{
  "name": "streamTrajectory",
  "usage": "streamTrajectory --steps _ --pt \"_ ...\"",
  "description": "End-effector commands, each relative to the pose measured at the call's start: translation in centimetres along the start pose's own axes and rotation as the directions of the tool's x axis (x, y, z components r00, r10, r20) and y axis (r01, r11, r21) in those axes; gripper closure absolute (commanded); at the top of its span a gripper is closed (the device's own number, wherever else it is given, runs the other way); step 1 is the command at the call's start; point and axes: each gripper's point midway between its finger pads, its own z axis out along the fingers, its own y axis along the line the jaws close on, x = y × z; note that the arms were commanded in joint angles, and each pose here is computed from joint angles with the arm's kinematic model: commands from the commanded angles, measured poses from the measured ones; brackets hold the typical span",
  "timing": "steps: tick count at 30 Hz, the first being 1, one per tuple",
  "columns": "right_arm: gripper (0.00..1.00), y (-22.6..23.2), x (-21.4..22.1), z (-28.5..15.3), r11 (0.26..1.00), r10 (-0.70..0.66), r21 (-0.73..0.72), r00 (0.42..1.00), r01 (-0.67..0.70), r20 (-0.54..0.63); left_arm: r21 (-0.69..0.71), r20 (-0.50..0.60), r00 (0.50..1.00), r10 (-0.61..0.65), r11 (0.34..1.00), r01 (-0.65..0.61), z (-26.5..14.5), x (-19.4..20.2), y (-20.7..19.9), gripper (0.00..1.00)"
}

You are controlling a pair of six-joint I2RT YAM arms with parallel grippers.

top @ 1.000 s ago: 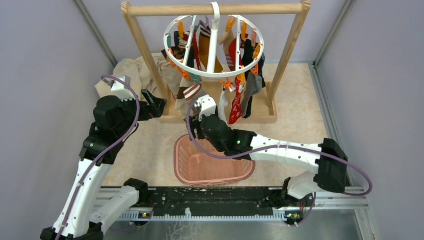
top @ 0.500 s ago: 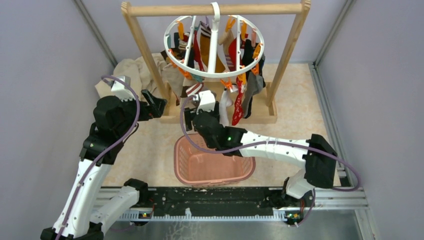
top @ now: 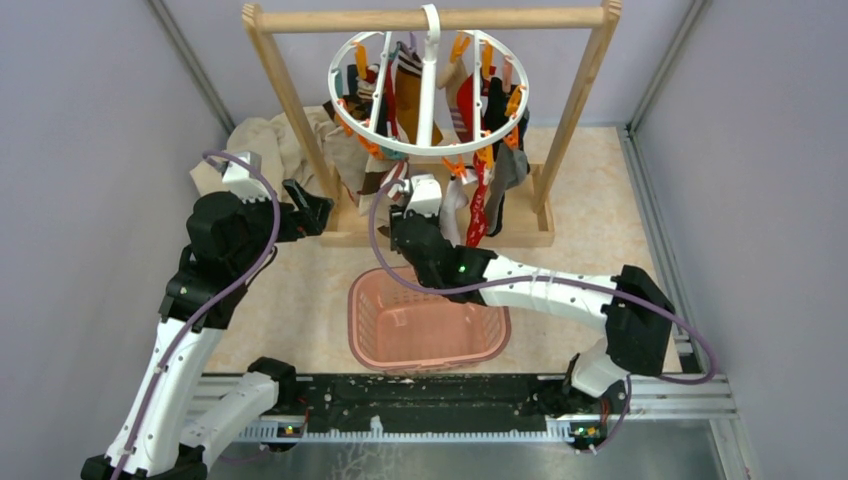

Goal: Remove the socks clipped to the hanger
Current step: Remove the sock from the hanger.

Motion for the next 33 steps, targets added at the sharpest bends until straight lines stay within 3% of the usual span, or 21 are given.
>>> streamTrajectory --steps 1,11,17,25,33 --pt "0.55 -0.7 -2.1 -1.5 0.997 0.068 -0.026 0.997 -0.067 0.047 0.024 0.04 0.999 0.004 1.0 -0.005 -1.0 -1.6 -0.8 0.01" --pt "0.68 -2.3 -2.3 -4.0 0.994 0.07 -0.093 0.995 -0.064 0.071 0.102 0.03 0.999 -0.012 0.995 0.009 -1.6 -2.3 -2.5 0.01" --pt "0.95 -1.7 -2.9 -4.7 0.987 0.049 -0.158 0.995 -0.036 0.082 0.124 0.024 1.0 -0.017 0.992 0.014 -1.8 -2.5 -3.1 0.01" --pt "1.0 -0.3 -4.4 -5.7 0.968 0.008 -0.249 0.995 0.017 0.097 0.263 -0.012 0.998 -0.059 0.963 0.06 -2.2 -3.0 -6.1 0.01" --pt "1.0 0.9 -3.6 -5.6 0.969 -0.074 -0.229 0.993 0.094 0.094 0.405 -0.016 0.986 -0.168 0.9 0.16 -3.7 -4.8 -9.3 0.01"
